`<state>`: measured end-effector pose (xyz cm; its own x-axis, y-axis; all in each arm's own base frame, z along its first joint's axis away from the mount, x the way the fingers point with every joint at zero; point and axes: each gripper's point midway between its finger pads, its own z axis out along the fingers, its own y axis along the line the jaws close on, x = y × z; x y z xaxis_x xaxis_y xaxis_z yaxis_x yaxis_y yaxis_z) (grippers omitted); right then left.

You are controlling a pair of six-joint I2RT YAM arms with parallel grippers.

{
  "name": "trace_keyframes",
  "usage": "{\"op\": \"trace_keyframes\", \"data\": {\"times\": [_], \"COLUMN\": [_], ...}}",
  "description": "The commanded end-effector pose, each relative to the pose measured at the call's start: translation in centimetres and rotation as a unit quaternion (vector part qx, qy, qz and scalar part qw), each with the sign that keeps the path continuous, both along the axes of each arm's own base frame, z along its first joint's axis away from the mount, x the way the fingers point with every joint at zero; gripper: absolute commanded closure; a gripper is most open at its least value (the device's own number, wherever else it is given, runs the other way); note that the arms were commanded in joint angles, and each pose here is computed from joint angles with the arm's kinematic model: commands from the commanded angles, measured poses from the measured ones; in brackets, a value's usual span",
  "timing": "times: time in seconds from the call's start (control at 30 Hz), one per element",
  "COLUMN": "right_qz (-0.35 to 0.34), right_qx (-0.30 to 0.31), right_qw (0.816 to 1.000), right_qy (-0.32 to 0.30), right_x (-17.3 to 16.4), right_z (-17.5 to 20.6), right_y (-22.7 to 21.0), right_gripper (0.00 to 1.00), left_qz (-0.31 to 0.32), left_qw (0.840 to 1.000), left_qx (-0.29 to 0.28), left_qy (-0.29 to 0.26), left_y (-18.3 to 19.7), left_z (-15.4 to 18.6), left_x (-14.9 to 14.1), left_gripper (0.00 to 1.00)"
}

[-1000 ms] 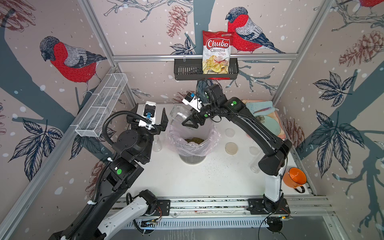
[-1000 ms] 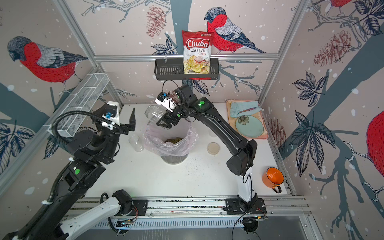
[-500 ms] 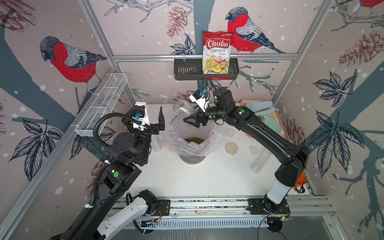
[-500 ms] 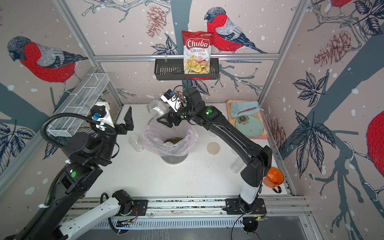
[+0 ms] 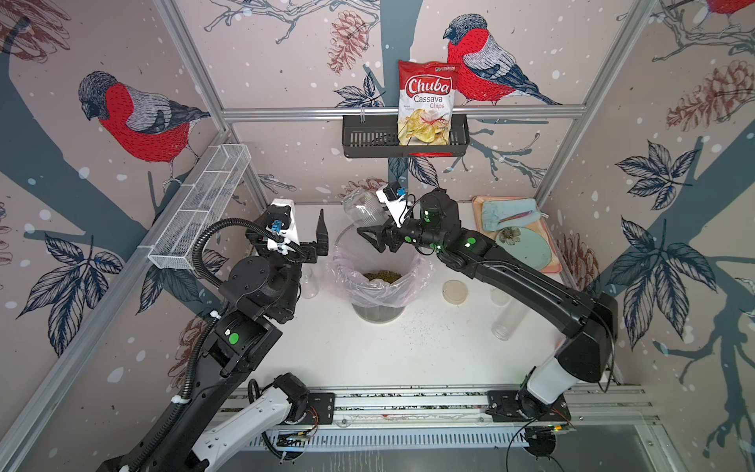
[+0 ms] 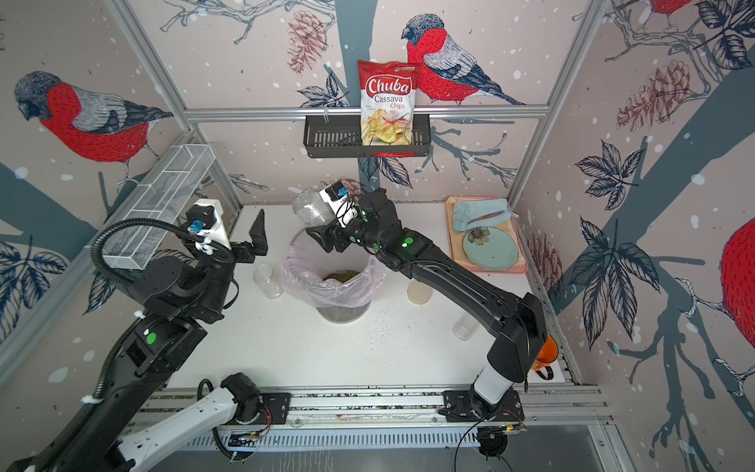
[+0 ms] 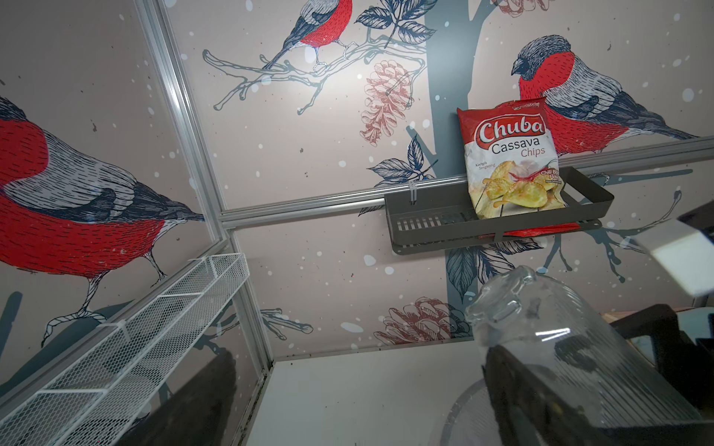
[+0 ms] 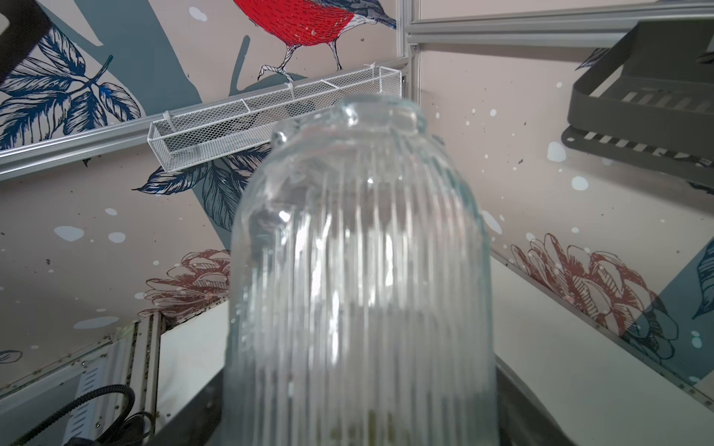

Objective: Empty moldy mung beans from jars
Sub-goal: Pour the moldy mung beans from the jar into the trash bin.

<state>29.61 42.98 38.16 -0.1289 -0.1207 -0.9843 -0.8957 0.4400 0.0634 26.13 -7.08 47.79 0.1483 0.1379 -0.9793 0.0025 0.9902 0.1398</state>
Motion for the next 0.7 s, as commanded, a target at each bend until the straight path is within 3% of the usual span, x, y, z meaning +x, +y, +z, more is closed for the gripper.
{"op": "trace_keyframes", "data": {"times": [0.0,0.17,0.5,0.6,0.67], "right_qz": [-0.050,-0.086,-0.082,-0.101,-0.093], "right_qx": [0.073,0.088,0.094,0.069,0.094], "right_qw": [0.994,0.988,0.989,0.990,0.989], "right_qy": [-0.068,-0.090,-0.076,-0.065,-0.066], "right_x": [0.5,-0.3,-0.2,1.2,-0.1], "right_z": [4.7,3.8,3.6,1.8,2.5], "right_y": [-0.6,-1.1,-0.8,-0.6,-1.3], "right_gripper": [0.65,0.66,0.67,0.67,0.67], "left_qz": [-0.005,-0.008,-0.007,-0.006,-0.008], "left_qw": [1.000,1.000,1.000,1.000,1.000], "left_qx": [-0.019,-0.016,-0.011,-0.013,-0.013], "left_qy": [-0.022,-0.018,-0.015,-0.017,-0.017], "left_y": [-0.1,-0.4,-0.5,-0.4,-0.4], "left_z": [1.2,0.9,0.7,0.8,0.7], "left_x": [-0.1,0.2,0.4,0.3,0.2], "left_gripper": [0.03,0.03,0.03,0.03,0.03]}}
